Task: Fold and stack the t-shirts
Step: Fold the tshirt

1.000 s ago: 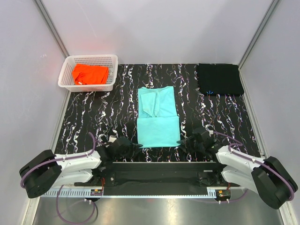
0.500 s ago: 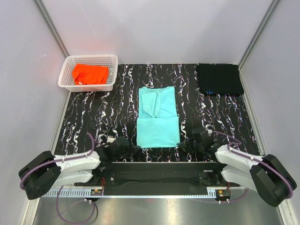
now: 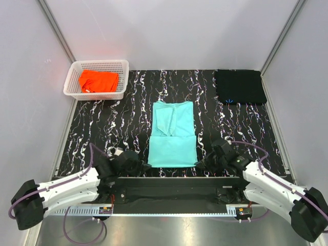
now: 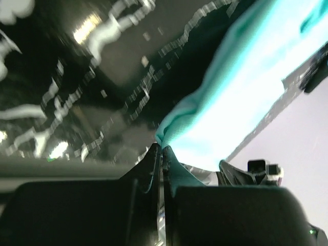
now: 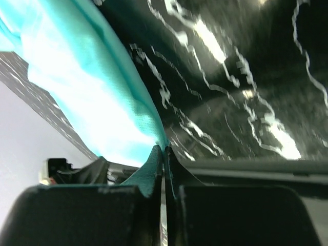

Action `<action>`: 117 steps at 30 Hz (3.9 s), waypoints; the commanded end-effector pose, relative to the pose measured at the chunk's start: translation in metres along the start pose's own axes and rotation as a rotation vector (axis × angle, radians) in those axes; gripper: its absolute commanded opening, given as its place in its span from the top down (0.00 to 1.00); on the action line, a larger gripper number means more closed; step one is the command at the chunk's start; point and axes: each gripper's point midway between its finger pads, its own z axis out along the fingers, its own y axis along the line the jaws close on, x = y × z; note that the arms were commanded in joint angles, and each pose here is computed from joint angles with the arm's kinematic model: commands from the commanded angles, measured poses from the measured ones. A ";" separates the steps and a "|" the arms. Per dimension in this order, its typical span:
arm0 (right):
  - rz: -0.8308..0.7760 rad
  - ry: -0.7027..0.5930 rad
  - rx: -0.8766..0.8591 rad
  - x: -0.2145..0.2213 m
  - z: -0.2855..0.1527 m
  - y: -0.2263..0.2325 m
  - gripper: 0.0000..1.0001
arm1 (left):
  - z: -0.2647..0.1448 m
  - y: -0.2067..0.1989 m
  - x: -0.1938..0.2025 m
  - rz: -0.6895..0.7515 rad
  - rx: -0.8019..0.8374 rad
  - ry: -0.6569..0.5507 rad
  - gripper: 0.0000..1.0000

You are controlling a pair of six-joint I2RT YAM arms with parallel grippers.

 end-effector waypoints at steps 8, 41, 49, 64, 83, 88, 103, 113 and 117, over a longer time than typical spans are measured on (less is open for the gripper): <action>0.020 0.058 0.043 0.027 -0.032 -0.002 1.00 | -0.041 -0.020 0.026 0.029 0.011 0.063 1.00; -0.157 0.162 -0.046 -0.025 -0.054 0.149 1.00 | -0.067 -0.208 -0.032 0.368 0.140 -0.073 1.00; -0.154 0.186 -0.048 -0.074 -0.035 0.180 1.00 | -0.032 -0.244 -0.064 0.399 0.117 -0.068 1.00; -0.170 0.252 -0.081 -0.135 0.016 0.225 0.96 | 0.004 -0.317 -0.127 0.501 0.198 -0.146 1.00; -0.198 0.313 -0.106 -0.082 -0.036 0.195 0.98 | -0.055 -0.263 -0.084 0.522 0.280 -0.038 1.00; -0.222 0.335 -0.097 -0.038 -0.058 0.176 0.98 | -0.081 -0.221 -0.064 0.491 0.293 -0.012 1.00; -0.207 0.385 -0.084 0.064 -0.106 0.110 0.99 | -0.150 -0.119 -0.019 0.434 0.347 0.089 1.00; -0.180 0.389 -0.096 0.077 -0.114 0.111 0.99 | -0.158 -0.115 -0.015 0.437 0.329 0.105 1.00; -0.160 0.391 -0.101 0.072 -0.108 0.123 0.99 | -0.151 -0.136 -0.024 0.468 0.283 0.079 1.00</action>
